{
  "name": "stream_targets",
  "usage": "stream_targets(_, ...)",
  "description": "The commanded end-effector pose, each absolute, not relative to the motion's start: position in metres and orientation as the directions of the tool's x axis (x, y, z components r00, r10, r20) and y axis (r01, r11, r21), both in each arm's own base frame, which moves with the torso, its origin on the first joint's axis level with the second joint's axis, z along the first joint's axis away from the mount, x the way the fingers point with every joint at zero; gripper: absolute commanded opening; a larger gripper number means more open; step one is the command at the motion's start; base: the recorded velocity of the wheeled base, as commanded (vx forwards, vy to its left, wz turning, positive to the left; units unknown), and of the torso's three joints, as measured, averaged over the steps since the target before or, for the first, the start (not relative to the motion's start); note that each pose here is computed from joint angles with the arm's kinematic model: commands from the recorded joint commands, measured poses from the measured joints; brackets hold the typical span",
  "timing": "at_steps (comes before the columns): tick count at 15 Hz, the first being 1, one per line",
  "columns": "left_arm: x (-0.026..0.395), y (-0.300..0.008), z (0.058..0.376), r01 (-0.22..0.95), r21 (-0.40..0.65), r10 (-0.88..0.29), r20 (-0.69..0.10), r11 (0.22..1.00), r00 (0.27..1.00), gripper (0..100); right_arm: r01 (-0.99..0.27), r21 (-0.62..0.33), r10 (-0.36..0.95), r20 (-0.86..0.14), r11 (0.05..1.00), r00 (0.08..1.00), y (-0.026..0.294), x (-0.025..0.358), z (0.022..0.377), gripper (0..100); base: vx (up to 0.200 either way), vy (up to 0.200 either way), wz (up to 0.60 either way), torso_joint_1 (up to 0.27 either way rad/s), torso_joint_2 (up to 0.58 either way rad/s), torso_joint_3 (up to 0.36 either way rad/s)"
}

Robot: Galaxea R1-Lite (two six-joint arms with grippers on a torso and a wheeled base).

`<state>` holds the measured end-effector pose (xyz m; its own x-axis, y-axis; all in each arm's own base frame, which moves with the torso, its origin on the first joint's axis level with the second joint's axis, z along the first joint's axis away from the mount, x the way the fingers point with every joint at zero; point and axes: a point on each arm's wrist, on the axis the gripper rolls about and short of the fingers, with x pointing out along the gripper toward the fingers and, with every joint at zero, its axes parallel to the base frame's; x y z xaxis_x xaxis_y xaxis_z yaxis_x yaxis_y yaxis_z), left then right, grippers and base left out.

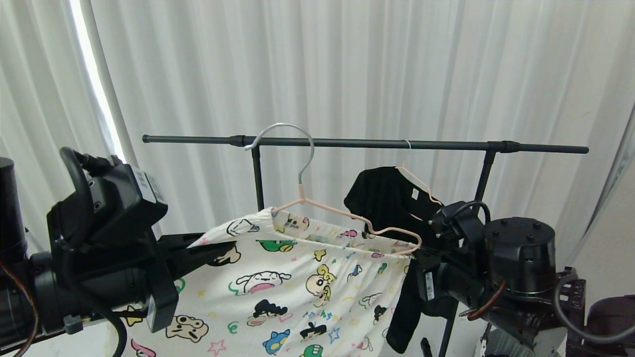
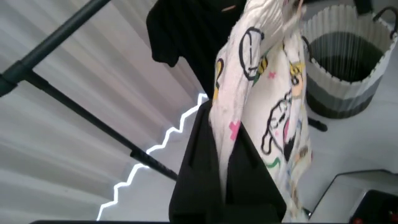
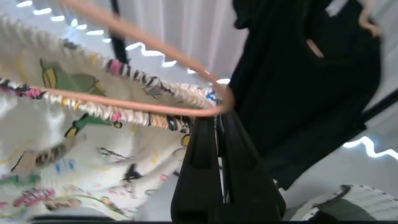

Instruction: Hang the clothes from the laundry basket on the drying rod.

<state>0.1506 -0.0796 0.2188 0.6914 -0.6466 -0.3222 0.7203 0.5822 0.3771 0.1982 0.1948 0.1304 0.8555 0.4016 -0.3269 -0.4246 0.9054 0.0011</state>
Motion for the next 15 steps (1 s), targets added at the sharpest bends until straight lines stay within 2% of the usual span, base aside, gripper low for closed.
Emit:
stream_targets(1, 0.149, -0.079, 0.211, 0.726, 0.383, -0.640, -0.347, 0.570, 0.686, 0, -0.413, 0.010, 0.397, -0.300, 0.910, 0.867, 0.187, 0.198, 0.139, 0, 0.000, 0.000, 0.00, 0.000, 0.00, 0.000)
stream_targets(4, 0.148, -0.077, 0.196, 0.719, 0.409, -0.597, -0.402, 0.562, 0.695, 0, -0.442, -0.001, 0.423, -0.286, 0.897, 0.860, 0.182, 0.199, 0.145, 0, 0.000, 0.000, 0.00, 0.000, 0.00, 0.000)
stream_targets(9, 0.151, -0.064, 0.192, 0.672, 0.407, -0.531, -0.413, 0.619, 0.739, 0, -0.420, -0.028, 0.394, -0.292, 0.907, 0.871, 0.167, 0.208, 0.144, 0, 0.000, 0.000, 0.00, 0.000, 0.00, 0.000)
stream_targets(12, 0.153, -0.065, 0.187, 0.684, 0.397, -0.529, -0.436, 0.612, 0.728, 0, -0.473, -0.049, 0.444, -0.274, 0.880, 0.853, 0.168, 0.208, 0.150, 0, 0.000, 0.000, 0.00, 0.000, 0.00, 0.000)
stream_targets(14, 0.163, -0.068, 0.182, 0.668, 0.400, -0.486, -0.469, 0.628, 0.737, 0, -0.517, -0.088, 0.474, -0.289, 0.852, 0.832, 0.167, 0.205, 0.158, 0, 0.000, 0.000, 0.00, 0.000, 0.00, 0.000)
stream_targets(15, 0.166, -0.069, 0.183, 0.660, 0.401, -0.478, -0.467, 0.636, 0.744, 0, -0.545, -0.092, 0.495, -0.315, 0.833, 0.810, 0.165, 0.201, 0.163, 100, 0.000, 0.000, 0.00, 0.000, 0.00, 0.000)
